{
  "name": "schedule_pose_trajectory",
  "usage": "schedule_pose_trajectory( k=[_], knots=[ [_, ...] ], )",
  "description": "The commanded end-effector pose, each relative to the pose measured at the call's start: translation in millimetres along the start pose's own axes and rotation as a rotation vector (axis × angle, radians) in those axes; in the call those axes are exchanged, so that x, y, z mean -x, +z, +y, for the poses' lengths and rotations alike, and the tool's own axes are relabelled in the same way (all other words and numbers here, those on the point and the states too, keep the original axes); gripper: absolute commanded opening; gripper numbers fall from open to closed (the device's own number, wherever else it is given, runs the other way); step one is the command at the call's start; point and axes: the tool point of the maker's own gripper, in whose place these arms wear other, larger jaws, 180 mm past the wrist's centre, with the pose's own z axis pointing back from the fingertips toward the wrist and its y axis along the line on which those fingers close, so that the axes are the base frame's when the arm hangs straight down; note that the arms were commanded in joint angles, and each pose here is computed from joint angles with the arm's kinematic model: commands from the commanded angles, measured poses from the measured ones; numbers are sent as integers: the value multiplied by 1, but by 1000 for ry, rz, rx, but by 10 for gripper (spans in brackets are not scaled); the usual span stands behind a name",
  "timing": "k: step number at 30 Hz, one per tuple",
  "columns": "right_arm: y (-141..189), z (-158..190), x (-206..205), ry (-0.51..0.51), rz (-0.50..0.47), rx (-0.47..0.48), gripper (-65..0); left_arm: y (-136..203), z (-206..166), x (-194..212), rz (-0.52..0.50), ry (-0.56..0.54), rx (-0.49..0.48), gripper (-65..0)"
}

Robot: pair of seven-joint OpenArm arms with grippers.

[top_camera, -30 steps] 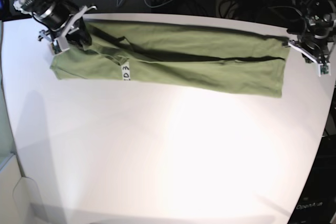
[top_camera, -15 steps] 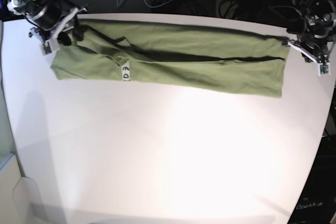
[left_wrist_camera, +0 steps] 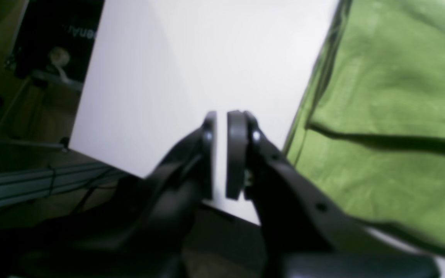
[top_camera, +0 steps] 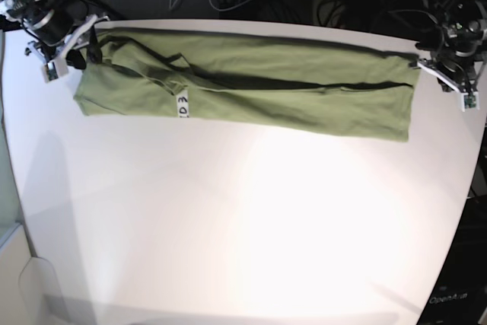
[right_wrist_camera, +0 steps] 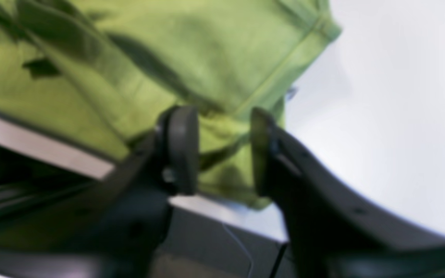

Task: Fold the T-shirt properly
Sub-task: 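Lower the hem onto the shirt and open both grippers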

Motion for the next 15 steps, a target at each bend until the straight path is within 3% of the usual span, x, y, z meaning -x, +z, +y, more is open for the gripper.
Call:
schedule_pose_trajectory(
  k=[1, 5, 9, 15],
  knots=[
    [0, -2, -17, 21, -56, -6, -515, 2, 6, -13, -45, -1, -14, -608],
    [-8, -8, -32, 31, -87, -6, -634, -11, 0, -6, -12, 16, 8, -608],
    [-20, -14, -33, 26, -90, -31, -644, -31, -4, 3, 68, -4, -3, -608],
    [-41, -29, -15, -25, -42, -54, -644, -37, -9, -5, 70, -3, -2, -608]
  ],
)
